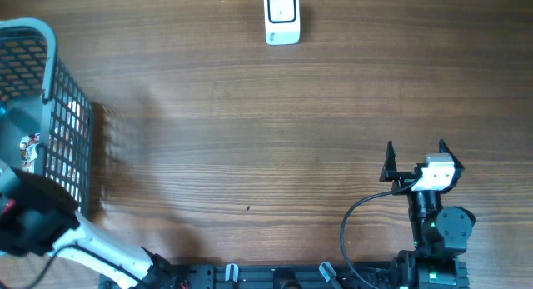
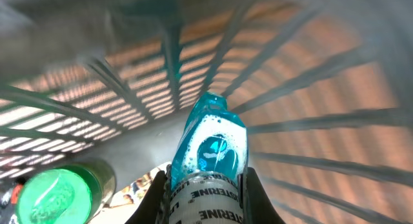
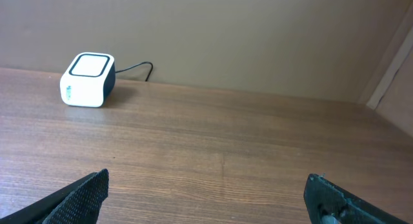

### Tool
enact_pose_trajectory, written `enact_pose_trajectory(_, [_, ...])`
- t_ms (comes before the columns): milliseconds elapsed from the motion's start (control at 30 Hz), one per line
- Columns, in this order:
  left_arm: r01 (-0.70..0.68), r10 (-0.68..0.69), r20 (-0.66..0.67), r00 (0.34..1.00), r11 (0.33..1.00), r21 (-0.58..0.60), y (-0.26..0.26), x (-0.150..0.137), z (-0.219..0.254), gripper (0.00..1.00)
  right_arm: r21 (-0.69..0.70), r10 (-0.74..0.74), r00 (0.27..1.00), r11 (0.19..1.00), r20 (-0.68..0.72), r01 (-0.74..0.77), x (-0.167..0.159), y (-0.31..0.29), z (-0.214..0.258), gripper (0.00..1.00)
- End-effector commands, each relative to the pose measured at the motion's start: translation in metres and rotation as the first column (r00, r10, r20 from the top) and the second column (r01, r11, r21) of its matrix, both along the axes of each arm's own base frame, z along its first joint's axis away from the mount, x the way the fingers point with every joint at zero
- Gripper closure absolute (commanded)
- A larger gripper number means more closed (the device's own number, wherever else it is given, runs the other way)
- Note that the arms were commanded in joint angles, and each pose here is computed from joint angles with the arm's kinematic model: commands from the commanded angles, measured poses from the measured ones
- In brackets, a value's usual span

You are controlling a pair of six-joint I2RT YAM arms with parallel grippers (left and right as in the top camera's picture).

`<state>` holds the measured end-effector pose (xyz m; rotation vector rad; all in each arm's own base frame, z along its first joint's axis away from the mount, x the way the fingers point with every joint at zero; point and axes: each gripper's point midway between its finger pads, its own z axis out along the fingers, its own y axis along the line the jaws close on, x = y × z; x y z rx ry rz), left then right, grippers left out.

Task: Scan the item barcode
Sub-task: 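Reach the left gripper into the basket and grasp the blue water bottle, then carry the blue bottle forward and stand it upright near the scanner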

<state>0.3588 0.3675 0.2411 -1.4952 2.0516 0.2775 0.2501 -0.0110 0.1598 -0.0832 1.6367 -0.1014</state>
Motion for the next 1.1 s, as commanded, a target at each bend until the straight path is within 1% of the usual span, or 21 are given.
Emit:
enact_pose_trajectory(0, [-0.001, -0.036, 0.232, 0.972, 0.987, 0.160, -0.026, -0.017, 0.118, 0.96, 0.018, 0.018, 1.000, 1.000, 0.008, -0.018, 0.000, 0.004, 0.002, 0.00])
enact_pose_trajectory(33, [-0.003, -0.049, 0.295, 0.954, 0.985, 0.174, -0.037, -0.022, 0.141, 0.96, 0.018, 0.018, 1.000, 1.000, 0.008, -0.018, 0.000, 0.004, 0.002, 0.00])
enact_pose_trajectory(100, [0.033, -0.109, 0.435, 0.894, 0.983, 0.178, -0.069, -0.029, 0.187, 0.96, 0.018, 0.018, 1.000, 1.000, 0.008, -0.018, 0.000, 0.004, 0.002, 0.00])
enact_pose_trajectory(200, [0.172, -0.277, 0.576, 0.769, 0.958, 0.232, -0.140, -0.043, 0.251, 0.96, 0.018, 0.018, 1.000, 1.000, 0.008, -0.018, 0.000, 0.004, 0.002, 0.00])
enact_pose_trajectory(267, [0.267, -0.389, 0.620, 0.681, 0.921, 0.285, -0.189, -0.052, 0.282, 0.96, 0.018, 0.018, 1.000, 1.000, 0.008, -0.018, 0.000, 0.004, 0.002, 0.00])
enact_pose_trajectory(333, [0.335, -0.469, 0.639, 0.610, 0.883, 0.328, -0.229, -0.059, 0.301, 0.96, 0.018, 0.018, 1.000, 1.000, 0.008, -0.018, 0.000, 0.004, 0.002, 0.00])
enact_pose_trajectory(400, [0.435, -0.559, 0.650, 0.515, 0.824, 0.364, -0.281, -0.064, 0.315, 0.96, 0.018, 0.018, 1.000, 1.000, 0.008, -0.018, 0.000, 0.004, 0.002, 0.00])
enact_pose_trajectory(433, [0.502, -0.602, 0.650, 0.464, 0.783, 0.366, -0.308, -0.063, 0.316, 0.96, 0.018, 0.018, 1.000, 1.000, 0.008, -0.018, 0.000, 0.004, 0.002, 0.00])
enact_pose_trajectory(467, [0.560, -0.629, 0.647, 0.430, 0.748, 0.356, -0.329, -0.060, 0.313, 0.96, 0.018, 0.018, 1.000, 1.000, 0.008, -0.018, 0.000, 0.004, 0.002, 0.00])
enact_pose_trajectory(533, [0.706, -0.683, 0.622, 0.382, 0.651, 0.280, -0.377, -0.050, 0.289, 0.96, 0.018, 0.018, 1.000, 1.000, 0.008, -0.018, 0.000, 0.004, 0.002, 0.00])
enact_pose_trajectory(600, [0.815, -0.728, 0.579, 0.368, 0.552, 0.176, -0.418, -0.037, 0.256, 0.96, 0.018, 0.018, 1.000, 1.000, 0.008, -0.018, 0.000, 0.004, 0.002, 0.00])
enact_pose_trajectory(633, [0.869, -0.763, 0.518, 0.387, 0.490, 0.072, -0.442, -0.025, 0.220, 0.96, 0.018, 0.018, 1.000, 1.000, 0.008, -0.018, 0.000, 0.004, 0.002, 0.00])
enact_pose_trajectory(700, [0.899, -0.806, 0.412, 0.426, 0.430, -0.088, -0.470, -0.010, 0.167, 0.96, 0.018, 0.018, 1.000, 1.000, 0.008, -0.018, 0.000, 0.004, 0.002, 0.00])
enact_pose_trajectory(733, [0.902, -0.827, 0.360, 0.432, 0.401, -0.162, -0.484, -0.002, 0.140, 0.96, 0.018, 0.018, 1.000, 1.000, 0.008, -0.018, 0.000, 0.004, 0.002, 0.00])
enact_pose_trajectory(767, [0.882, -0.851, 0.254, 0.459, 0.403, -0.246, -0.495, 0.010, 0.100, 0.96, 0.018, 0.018, 1.000, 1.000, 0.008, -0.018, 0.000, 0.004, 0.002, 0.00])
enact_pose_trajectory(800, [0.855, -0.865, 0.147, 0.479, 0.423, -0.300, -0.500, 0.022, 0.063, 0.96, 0.018, 0.018, 1.000, 1.000, 0.008, -0.018, 0.000, 0.004, 0.002, 0.00])
enact_pose_trajectory(833, [0.842, -0.870, 0.096, 0.483, 0.431, -0.325, -0.503, 0.026, 0.045, 0.96, 0.018, 0.018, 1.000, 1.000, 0.008, -0.018, 0.000, 0.004, 0.002, 0.00])
enact_pose_trajectory(900, [0.812, -0.889, 0.002, 0.459, 0.418, -0.406, -0.520, 0.034, 0.000, 0.96, 0.018, 0.018, 1.000, 1.000, 0.008, -0.018, 0.000, 0.004, 0.002, 0.00])
enact_pose_trajectory(967, [0.790, -0.901, -0.058, 0.429, 0.406, -0.460, -0.534, 0.035, -0.031, 0.96, 0.018, 0.018, 1.000, 1.000, 0.008, -0.018, 0.000, 0.004, 0.002, 0.00])
enact_pose_trajectory(1000, [0.783, -0.905, -0.088, 0.416, 0.405, -0.472, -0.540, 0.038, -0.047, 0.96, 0.018, 0.018, 1.000, 1.000, 0.008, -0.018, 0.000, 0.004, 0.002, 0.00])
enact_pose_trajectory(1067, [0.776, -0.900, -0.173, 0.400, 0.433, -0.458, -0.541, 0.043, -0.073, 0.96, 0.018, 0.018, 1.000, 1.000, 0.008, -0.018, 0.000, 0.004, 0.002, 0.00])
